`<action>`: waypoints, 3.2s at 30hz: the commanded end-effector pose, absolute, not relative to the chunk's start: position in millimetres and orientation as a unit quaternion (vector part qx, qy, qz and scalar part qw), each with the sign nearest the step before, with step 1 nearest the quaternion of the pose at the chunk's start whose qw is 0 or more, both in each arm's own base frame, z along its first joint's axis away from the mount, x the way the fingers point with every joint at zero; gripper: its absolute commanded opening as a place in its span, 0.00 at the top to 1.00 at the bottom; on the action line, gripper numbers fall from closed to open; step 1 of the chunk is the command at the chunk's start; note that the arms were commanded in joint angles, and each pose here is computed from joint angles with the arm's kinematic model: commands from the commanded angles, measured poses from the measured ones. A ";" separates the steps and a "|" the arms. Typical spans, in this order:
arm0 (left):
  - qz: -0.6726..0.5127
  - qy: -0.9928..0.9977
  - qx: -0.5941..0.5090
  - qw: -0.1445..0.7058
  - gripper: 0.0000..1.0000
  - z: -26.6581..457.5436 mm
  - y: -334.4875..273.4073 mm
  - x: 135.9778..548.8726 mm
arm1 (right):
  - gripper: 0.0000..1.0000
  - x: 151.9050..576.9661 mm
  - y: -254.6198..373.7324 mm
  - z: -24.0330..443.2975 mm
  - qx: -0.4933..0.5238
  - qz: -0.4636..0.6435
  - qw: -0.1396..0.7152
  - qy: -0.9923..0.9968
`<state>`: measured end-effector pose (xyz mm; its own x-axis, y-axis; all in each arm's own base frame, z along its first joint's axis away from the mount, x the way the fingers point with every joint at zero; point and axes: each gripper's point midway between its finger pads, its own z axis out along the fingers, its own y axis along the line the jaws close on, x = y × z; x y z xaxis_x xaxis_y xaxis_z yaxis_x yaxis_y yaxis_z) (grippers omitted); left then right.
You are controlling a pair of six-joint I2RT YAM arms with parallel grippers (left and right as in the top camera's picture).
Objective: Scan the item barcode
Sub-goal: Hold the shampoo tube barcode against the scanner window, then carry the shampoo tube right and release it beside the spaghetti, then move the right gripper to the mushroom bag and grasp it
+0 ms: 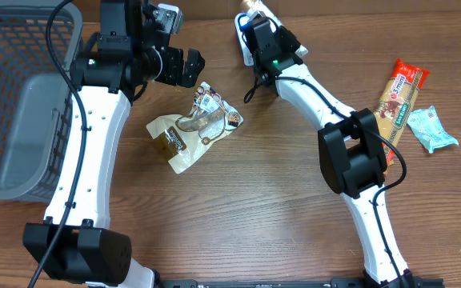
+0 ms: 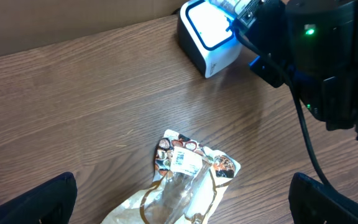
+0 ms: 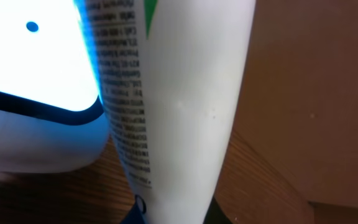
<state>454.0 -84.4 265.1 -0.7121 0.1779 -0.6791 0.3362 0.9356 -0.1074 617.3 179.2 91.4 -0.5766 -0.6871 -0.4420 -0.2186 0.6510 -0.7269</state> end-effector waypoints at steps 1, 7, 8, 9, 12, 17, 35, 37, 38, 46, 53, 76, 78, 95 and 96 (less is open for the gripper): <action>-0.110 0.911 0.154 0.366 0.00 276.3 -88.5 452.5 | 0.96 625.0 172.9 114.3 -0.240 -0.336 0.393 0.821; -0.111 0.911 0.154 0.366 0.00 276.3 -88.5 452.5 | 0.96 624.5 171.9 114.2 -0.238 -0.338 0.392 0.822; -0.111 0.911 0.154 0.366 0.00 276.3 -88.5 452.5 | 0.96 624.3 171.2 114.9 -0.237 -0.340 0.392 0.821; -0.111 0.911 0.154 0.366 0.00 276.3 -88.5 452.5 | 0.96 623.5 171.3 115.8 -0.235 -0.344 0.392 0.820; -0.111 0.911 0.154 0.366 0.00 276.3 -88.5 452.5 | 0.96 620.6 171.7 121.0 -0.226 -0.360 0.392 0.816; -0.111 0.911 0.154 0.366 0.00 276.3 -88.5 452.5 | 0.96 615.0 178.3 148.4 -0.212 -0.372 0.410 0.806; -0.111 0.911 0.154 0.366 0.00 276.3 -88.5 452.5 | 0.96 467.2 150.6 290.4 -0.034 0.037 0.346 0.937; -0.111 0.911 0.154 0.366 0.00 276.3 -88.5 452.5 | 0.96 446.0 113.0 281.0 0.031 0.023 0.295 0.955; -0.111 0.911 0.154 0.366 0.00 276.3 -88.5 452.5 | 0.96 438.0 98.1 274.2 0.055 0.014 0.270 0.961; -0.111 0.911 0.154 0.366 0.00 276.3 -88.5 452.5 | 0.96 385.1 -29.0 174.9 0.224 -0.087 0.082 0.967; -0.111 0.911 0.154 0.366 0.00 276.3 -88.5 452.5 | 0.96 350.9 -97.1 86.6 0.246 -0.141 0.020 0.959; -0.111 0.911 0.154 0.366 0.00 276.3 -88.5 452.5 | 0.00 452.5 -49.8 179.3 0.155 0.104 0.201 0.962; -0.110 0.911 0.154 0.366 0.00 276.3 -88.5 452.5 | 0.00 467.7 -6.0 203.6 0.113 0.236 0.229 0.938; -0.110 0.911 0.154 0.366 0.00 276.3 -88.2 452.6 | 0.18 476.2 241.6 100.9 -0.044 0.364 0.139 0.920; -0.110 0.911 0.154 0.366 0.00 276.3 -88.2 452.6 | 0.21 475.3 251.5 93.3 -0.042 0.361 0.135 0.922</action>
